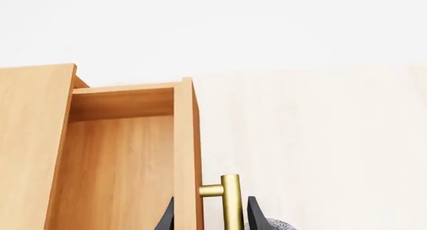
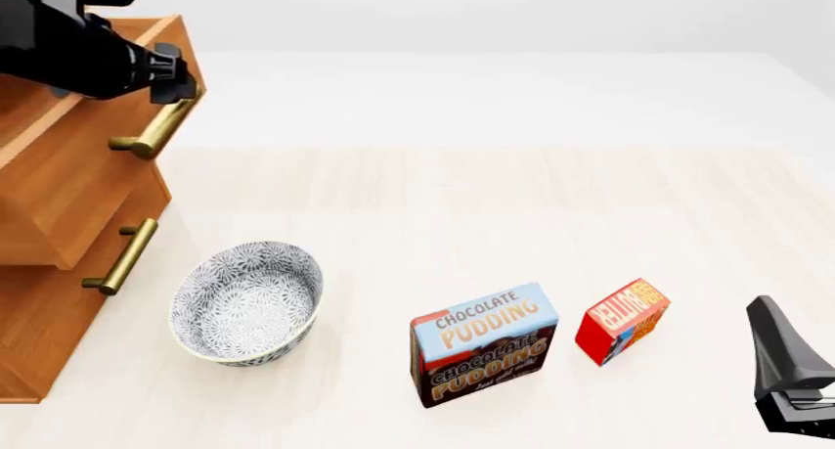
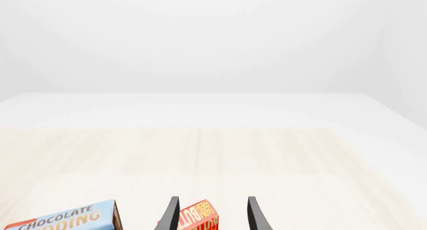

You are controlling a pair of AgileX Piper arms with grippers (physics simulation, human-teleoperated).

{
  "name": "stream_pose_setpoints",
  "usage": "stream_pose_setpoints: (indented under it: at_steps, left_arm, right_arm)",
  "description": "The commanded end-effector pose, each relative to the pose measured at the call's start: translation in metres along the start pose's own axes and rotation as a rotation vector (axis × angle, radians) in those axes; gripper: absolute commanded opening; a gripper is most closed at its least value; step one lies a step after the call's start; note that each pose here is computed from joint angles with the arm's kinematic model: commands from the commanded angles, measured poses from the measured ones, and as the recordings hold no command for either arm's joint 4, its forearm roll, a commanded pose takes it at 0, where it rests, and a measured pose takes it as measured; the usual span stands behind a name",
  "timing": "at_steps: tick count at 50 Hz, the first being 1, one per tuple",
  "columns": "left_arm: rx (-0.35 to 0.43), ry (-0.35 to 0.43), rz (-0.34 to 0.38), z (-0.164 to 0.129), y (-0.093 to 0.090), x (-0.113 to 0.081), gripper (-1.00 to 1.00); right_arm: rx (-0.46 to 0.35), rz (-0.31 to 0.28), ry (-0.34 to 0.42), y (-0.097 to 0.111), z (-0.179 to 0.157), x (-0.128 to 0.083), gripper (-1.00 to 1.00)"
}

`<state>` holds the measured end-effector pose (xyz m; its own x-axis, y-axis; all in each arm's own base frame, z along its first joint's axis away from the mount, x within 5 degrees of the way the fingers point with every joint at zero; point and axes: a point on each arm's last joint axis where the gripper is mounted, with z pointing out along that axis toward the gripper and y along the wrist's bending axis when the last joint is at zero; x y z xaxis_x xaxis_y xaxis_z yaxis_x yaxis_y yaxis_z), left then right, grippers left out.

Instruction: Put the butter at the back in the top drawer of the cabinet and close it.

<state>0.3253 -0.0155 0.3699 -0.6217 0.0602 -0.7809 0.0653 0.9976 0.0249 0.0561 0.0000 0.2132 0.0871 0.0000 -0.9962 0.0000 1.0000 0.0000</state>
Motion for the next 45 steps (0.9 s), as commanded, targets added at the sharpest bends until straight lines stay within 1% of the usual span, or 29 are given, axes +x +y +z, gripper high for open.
stream_pose_setpoints:
  at_steps: [1,21,26,45]
  left_arm:
    - [0.028,0.001,0.019,0.005,-0.011,-0.002,1.0]
    - [0.066,-0.004,0.043,0.008,-0.027,-0.007,1.0]
    - [0.079,-0.001,0.047,0.011,-0.033,-0.007,1.0]
    - [0.104,0.013,0.06,0.022,-0.045,-0.005,1.0]
  right_arm:
    - [0.0,0.0,0.0,0.0,0.0,0.0,1.0]
    - [0.0,0.0,0.0,0.0,0.0,0.0,1.0]
    - [0.0,0.0,0.0,0.0,0.0,0.0,1.0]
    - [0.0,0.0,0.0,0.0,0.0,0.0,1.0]
